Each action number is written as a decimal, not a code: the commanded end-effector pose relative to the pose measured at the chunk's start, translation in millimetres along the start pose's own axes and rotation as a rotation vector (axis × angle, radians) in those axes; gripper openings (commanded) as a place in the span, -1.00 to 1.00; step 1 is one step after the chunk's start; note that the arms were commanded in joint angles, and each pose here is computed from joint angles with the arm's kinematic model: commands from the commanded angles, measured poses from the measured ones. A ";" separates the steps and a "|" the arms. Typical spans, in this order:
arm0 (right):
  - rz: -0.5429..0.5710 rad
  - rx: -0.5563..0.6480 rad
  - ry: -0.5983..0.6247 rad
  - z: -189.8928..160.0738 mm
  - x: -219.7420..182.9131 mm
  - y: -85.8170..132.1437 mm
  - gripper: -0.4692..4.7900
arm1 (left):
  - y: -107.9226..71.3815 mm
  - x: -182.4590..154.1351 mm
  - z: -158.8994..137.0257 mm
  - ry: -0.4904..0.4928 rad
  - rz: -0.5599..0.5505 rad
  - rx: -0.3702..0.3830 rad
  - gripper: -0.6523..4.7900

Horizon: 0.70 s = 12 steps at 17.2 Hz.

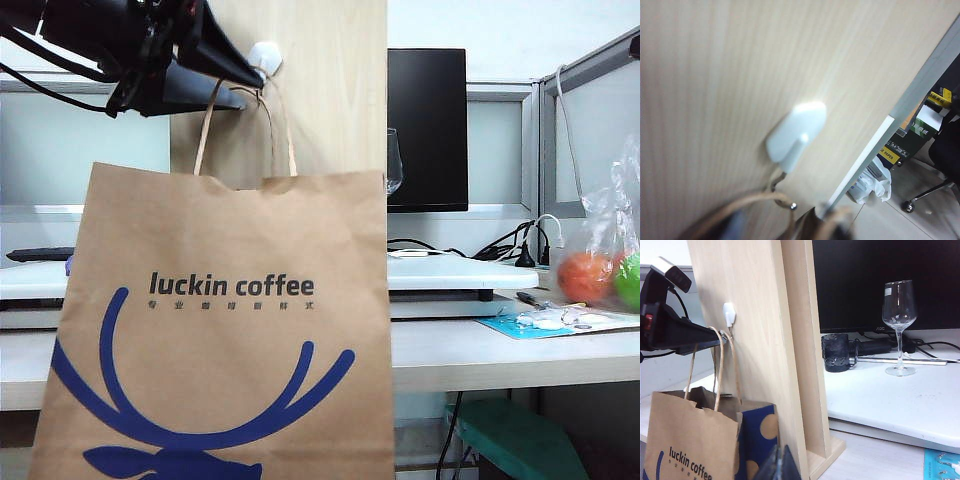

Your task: Pick up the paper bag and hang it on the hook.

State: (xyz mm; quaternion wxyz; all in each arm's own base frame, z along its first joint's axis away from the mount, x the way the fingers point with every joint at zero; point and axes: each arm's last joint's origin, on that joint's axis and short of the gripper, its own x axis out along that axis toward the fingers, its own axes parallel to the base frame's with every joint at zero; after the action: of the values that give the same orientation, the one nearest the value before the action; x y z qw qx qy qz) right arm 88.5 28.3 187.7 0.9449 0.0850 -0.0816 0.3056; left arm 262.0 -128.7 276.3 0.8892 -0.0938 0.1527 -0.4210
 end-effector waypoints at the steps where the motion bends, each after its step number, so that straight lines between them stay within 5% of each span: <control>1: 0.000 -0.007 -0.010 -0.7 0.0 -0.2 -0.82 | -0.8 -0.7 2.1 -0.004 -0.007 0.004 0.13; 12: 0.000 -0.006 -0.009 -0.8 0.0 -0.2 -0.82 | -5.6 0.9 -2.6 0.047 -0.083 -0.012 0.13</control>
State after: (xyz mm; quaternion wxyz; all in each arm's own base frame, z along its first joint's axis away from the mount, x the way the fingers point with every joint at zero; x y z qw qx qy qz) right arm 88.5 28.3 187.7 0.9449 0.0850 -0.0816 0.3056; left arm 257.9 -132.9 273.1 0.8682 -0.0962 0.1751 -0.4543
